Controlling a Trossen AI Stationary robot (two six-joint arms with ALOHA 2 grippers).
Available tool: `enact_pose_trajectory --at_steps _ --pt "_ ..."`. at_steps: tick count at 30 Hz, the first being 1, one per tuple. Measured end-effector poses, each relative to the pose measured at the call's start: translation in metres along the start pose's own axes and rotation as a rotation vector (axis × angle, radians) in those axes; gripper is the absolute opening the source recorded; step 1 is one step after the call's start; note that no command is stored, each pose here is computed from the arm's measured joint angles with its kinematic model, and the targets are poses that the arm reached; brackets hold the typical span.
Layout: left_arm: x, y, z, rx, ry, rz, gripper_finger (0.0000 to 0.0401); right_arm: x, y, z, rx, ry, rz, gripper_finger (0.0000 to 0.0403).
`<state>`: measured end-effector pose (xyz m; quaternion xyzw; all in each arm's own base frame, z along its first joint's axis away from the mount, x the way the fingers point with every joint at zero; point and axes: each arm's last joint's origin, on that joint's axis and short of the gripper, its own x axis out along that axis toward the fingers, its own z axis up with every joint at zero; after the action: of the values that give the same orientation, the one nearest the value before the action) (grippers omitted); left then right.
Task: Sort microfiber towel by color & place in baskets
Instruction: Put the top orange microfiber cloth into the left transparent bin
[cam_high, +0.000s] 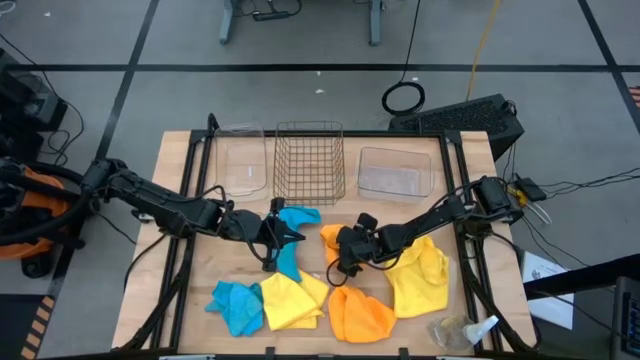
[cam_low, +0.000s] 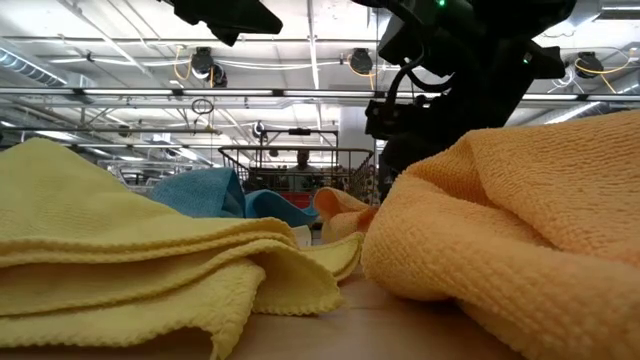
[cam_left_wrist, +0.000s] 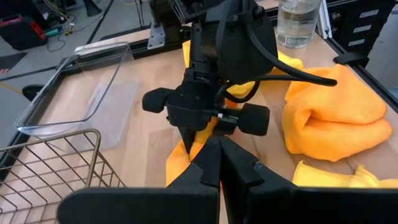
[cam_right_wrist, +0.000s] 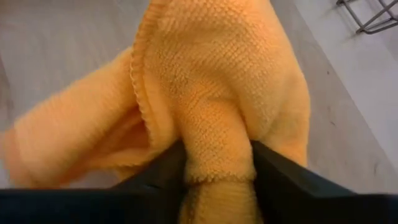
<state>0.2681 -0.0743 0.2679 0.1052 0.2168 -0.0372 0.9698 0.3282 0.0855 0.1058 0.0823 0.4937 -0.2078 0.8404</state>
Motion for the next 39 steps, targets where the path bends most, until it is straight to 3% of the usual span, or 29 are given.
enact_pose_trajectory --at_steps 6,11,15,25,31,39 --pt "0.0 0.0 0.0 0.003 0.0 0.0 0.0002 0.0 0.0 0.0 0.0 0.003 0.001 0.0023" --pt "0.0 0.0 0.0 0.023 0.001 0.0 0.0002 -0.008 0.0 0.002 -0.003 -0.007 0.029 0.0034" --pt "0.0 0.0 0.0 0.02 -0.001 0.0 0.0002 -0.03 -0.001 0.004 -0.075 -0.027 0.057 0.0037" --pt "0.022 -0.006 -0.004 0.013 -0.022 0.002 0.0002 -0.091 -0.008 0.029 -0.136 -0.29 0.074 0.0028" --pt "0.035 -0.008 -0.001 -0.009 -0.096 0.045 0.0002 -0.114 0.001 0.032 -0.326 -0.422 0.099 0.0029" --pt "0.039 -0.009 -0.006 -0.098 -0.057 0.055 0.0002 -0.123 0.011 0.033 -0.582 -0.518 0.079 0.0031"
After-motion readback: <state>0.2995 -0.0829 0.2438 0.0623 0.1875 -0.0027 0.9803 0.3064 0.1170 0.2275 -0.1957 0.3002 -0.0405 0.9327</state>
